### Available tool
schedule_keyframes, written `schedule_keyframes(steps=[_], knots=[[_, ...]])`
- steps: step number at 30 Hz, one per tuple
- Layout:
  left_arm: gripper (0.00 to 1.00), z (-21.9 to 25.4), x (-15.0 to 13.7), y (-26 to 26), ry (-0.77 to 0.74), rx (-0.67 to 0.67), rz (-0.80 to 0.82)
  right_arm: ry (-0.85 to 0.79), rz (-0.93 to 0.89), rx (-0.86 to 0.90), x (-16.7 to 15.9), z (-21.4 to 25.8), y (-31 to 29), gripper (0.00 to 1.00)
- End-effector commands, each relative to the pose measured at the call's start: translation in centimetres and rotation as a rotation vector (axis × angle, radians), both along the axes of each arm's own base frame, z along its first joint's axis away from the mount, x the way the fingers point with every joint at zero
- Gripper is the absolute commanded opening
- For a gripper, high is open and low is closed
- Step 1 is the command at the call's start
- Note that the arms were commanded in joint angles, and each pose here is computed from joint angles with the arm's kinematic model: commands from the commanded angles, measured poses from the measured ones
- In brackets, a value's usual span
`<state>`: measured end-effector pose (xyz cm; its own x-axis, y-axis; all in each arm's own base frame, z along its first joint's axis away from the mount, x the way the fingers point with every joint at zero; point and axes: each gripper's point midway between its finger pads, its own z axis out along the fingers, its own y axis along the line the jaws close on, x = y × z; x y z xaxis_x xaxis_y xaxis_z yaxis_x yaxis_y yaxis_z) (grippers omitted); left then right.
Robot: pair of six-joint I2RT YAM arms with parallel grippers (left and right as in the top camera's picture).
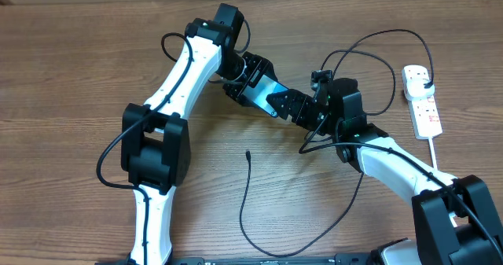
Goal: Plug charger to phone and switch on socket
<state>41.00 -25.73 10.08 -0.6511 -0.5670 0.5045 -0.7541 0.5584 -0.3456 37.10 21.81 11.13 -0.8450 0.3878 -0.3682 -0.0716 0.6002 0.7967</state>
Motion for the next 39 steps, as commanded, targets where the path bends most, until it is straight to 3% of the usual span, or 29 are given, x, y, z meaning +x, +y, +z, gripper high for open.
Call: schedule_keyframes(steps=[1,9,36,39], knots=[[0.04,1.4,-0.1,-1.7,-0.01,-0.055,-0.021,-0.026,-0.015,-0.011,0.5,0.5,0.0,0.75],[0.04,1.5,-0.4,-3.2,-0.036,-0.063,-0.049,-0.023,-0.028,-0.017,0.7,0.4,-0.1,0.57],[0.04,0.8,0.5,-5.0,-0.123,0.024,-0.019,0.001,-0.11,-0.08,1.2,-0.8,-1.6,0.42],[0.04,0.8,0.5,-5.2,-0.124,0.021,-0.014,0.001,-0.11,-0.081,1.2,-0.8,-1.6,0.34]])
